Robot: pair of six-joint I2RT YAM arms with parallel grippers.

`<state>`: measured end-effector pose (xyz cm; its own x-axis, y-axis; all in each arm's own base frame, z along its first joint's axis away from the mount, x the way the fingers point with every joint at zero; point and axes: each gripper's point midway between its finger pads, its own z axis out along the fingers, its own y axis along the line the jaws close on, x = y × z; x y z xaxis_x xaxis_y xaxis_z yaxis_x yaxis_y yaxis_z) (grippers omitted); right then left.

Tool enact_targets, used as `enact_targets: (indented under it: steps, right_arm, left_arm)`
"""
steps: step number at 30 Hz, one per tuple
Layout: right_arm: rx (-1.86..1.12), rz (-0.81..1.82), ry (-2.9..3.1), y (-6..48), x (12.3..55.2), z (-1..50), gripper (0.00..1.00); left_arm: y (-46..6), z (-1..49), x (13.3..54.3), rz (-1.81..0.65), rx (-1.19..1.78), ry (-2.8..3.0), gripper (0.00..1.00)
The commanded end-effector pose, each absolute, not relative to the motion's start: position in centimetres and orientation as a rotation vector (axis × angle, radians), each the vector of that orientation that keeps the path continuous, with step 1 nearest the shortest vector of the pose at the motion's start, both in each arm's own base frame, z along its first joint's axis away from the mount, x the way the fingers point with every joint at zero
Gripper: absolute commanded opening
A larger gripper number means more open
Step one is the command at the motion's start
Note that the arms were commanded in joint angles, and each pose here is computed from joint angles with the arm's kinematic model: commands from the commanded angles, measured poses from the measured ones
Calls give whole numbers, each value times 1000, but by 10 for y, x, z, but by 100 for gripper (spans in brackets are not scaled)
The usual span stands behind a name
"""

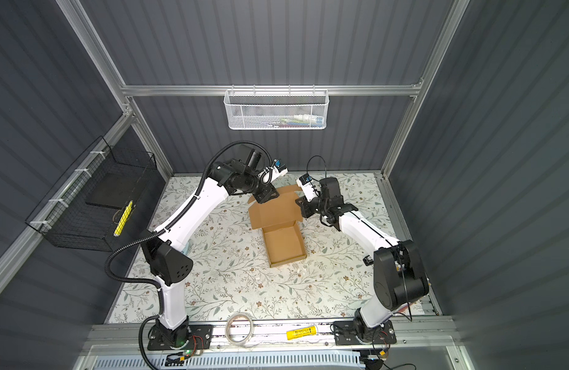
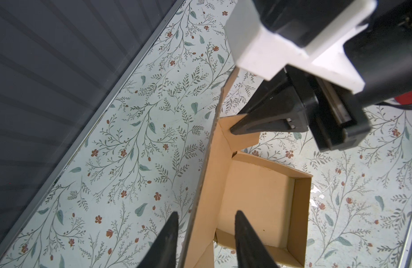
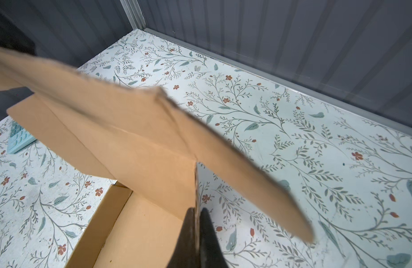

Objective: Assemble paper box
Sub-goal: Rotate the paper box at the top-center of the table.

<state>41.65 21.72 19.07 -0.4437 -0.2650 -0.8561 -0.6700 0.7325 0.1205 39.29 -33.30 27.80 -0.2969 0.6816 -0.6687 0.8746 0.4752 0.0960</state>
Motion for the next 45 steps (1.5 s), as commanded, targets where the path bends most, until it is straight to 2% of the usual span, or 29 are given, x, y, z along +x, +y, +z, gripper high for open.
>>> enact_targets:
  steps: [1, 9, 17, 32, 45]
  right_arm:
    - [-703, 527, 1994, 218, 413, 201, 5]
    - [-644, 432, 2037, 207, 409, 202, 5]
    - [-604, 409, 2082, 204, 404, 192, 5]
    - [-663, 453, 2069, 215, 397, 194, 5]
    - [-702, 479, 2057, 223, 393, 197, 5]
  left_arm:
    - [-325, 300, 395, -332, 1194, 2056, 47]
    - [-281, 309, 411, -165, 894, 2101, 51]
    - [-216, 310, 421, -289, 606, 2154, 50]
    - [-200, 230, 407, -488, 495, 2271, 47]
    - [-211, 201, 427, -599, 449, 2252, 47]
